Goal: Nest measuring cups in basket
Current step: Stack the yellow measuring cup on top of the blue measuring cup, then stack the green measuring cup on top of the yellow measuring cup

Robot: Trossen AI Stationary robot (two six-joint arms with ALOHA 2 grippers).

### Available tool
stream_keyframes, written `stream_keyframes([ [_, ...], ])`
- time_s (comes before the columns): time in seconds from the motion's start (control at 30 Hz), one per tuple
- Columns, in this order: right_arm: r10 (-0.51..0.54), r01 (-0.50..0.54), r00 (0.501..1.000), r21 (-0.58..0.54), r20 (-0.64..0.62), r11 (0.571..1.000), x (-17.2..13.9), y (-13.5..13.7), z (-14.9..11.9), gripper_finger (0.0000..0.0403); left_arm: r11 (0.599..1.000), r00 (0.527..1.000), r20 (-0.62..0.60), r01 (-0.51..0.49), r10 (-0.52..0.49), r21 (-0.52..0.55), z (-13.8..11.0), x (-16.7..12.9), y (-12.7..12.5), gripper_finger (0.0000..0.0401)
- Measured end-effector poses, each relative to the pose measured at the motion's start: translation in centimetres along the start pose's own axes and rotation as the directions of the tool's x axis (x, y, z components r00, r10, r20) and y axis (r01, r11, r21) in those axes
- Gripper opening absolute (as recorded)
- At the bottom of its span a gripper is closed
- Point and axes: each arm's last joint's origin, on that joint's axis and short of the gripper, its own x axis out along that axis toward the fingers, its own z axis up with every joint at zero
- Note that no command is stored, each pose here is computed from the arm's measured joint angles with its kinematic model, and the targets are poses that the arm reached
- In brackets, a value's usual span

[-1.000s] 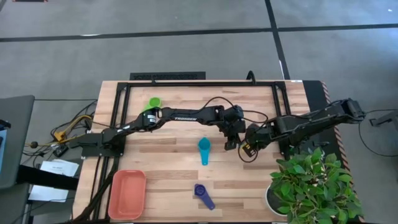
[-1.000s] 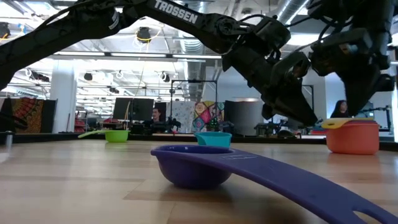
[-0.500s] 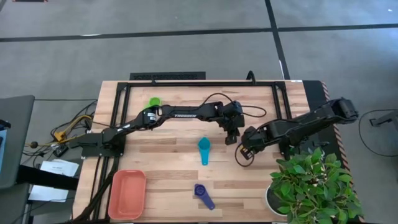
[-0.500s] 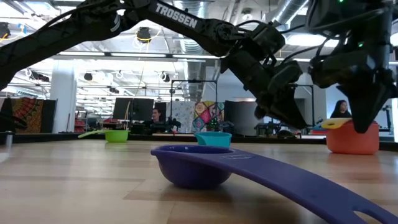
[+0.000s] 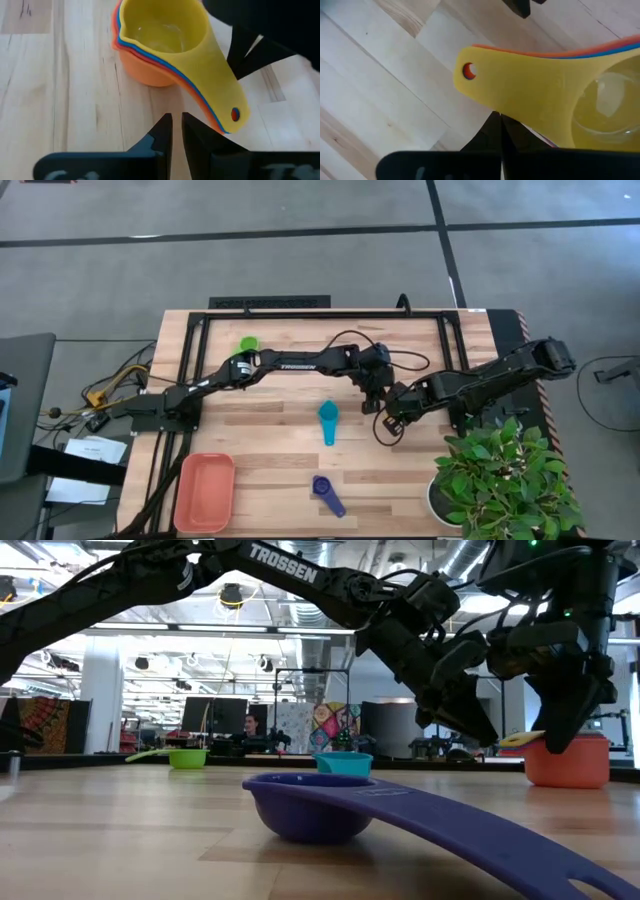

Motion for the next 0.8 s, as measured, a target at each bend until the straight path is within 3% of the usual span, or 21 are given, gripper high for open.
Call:
stream_keyframes([
  [0.23, 0.035, -0.035, 0.999, 0.002, 0.028, 0.999, -0.8, 0.3, 0.2, 0.0018, 0.994, 0.994, -0.103, -0.049, 0.039, -0.1, -0.5, -1.2, 0.6, 0.0027],
  [0.37, 0.1, -0.1, 0.993, -0.005, 0.063, 0.995, -2.9, 0.8, 0.4, 0.0033, 0.974, 0.977, -0.201, -0.116, 0.075, -0.197, -0.2, -4.1, 1.4, 0.0027],
  [0.57, 0.166, -0.167, 0.961, -0.015, 0.223, 0.986, -6.8, 0.5, 0.7, 0.0049, 0.936, 0.888, -0.451, -0.228, 0.087, -0.269, -1.9, -7.1, 2.2, 0.0027],
  [0.8, 0.124, -0.135, 0.943, 0.013, 0.31, 0.991, -9.2, -2.0, 0.4, 0.007, 0.92, 0.799, -0.597, -0.281, 0.068, -0.272, -3.0, -8.0, 1.0, 0.0027],
])
